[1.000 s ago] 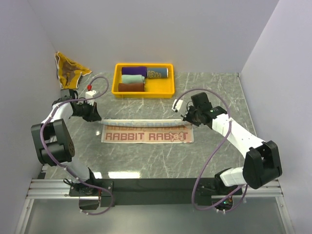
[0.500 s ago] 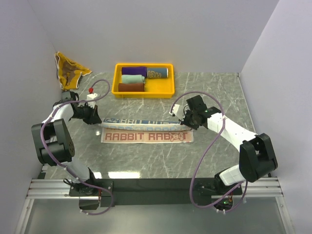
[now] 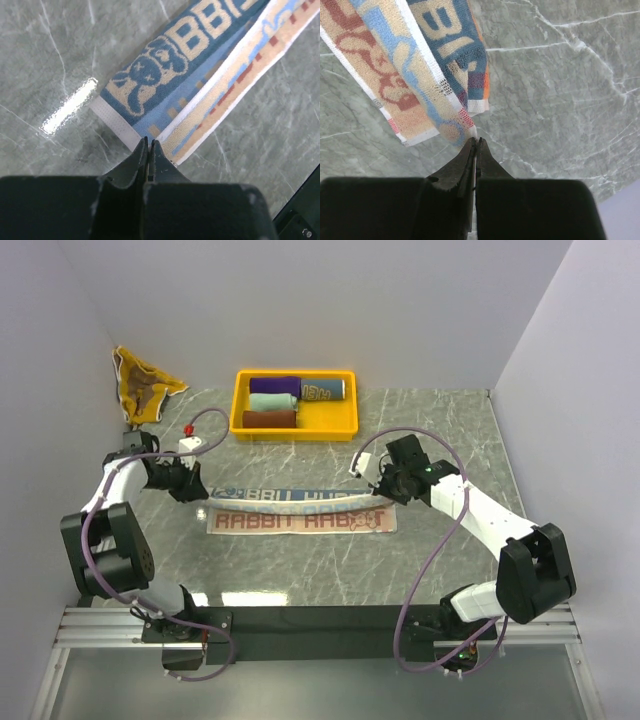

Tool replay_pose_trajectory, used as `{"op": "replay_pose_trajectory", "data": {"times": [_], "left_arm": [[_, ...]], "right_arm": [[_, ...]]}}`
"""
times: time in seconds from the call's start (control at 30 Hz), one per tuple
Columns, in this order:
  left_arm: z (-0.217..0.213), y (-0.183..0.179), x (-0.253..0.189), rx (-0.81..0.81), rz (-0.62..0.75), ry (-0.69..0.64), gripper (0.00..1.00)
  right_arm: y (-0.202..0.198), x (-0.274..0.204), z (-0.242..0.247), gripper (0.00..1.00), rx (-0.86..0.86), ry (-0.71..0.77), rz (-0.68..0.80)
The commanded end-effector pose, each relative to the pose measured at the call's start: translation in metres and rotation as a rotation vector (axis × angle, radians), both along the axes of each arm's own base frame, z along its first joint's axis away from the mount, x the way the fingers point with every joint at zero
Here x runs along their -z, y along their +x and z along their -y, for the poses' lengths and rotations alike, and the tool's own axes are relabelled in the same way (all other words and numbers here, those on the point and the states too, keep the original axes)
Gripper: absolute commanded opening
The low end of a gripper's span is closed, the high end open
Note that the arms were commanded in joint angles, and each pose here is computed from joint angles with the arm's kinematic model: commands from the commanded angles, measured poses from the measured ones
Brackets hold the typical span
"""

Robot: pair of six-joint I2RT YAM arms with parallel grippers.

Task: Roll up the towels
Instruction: Fold the towel

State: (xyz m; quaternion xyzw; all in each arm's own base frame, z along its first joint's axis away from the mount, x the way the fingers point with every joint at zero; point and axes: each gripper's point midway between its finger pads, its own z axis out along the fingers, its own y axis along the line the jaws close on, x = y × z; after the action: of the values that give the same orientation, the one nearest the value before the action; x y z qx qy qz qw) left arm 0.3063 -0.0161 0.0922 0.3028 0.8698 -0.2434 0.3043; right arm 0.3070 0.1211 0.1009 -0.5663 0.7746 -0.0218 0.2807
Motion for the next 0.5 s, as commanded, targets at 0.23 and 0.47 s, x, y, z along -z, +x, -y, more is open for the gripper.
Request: {"op": "replay_pose_trajectory", "data": {"times": [0.23,0.47], "left_arm": [[0.002,-0.026,0.009,0.049,-0.006,0.033,0.01],[-0.003,-0.041,0.031,0.055,-0.058,0.073,0.23]], "right_arm": [[-0.003,-0.002,0.003,0.00,-0.032,-0.020,0.028],[-0.016,0.013,0.010,0.31,-0.030,-0.049,-0.024]]}}
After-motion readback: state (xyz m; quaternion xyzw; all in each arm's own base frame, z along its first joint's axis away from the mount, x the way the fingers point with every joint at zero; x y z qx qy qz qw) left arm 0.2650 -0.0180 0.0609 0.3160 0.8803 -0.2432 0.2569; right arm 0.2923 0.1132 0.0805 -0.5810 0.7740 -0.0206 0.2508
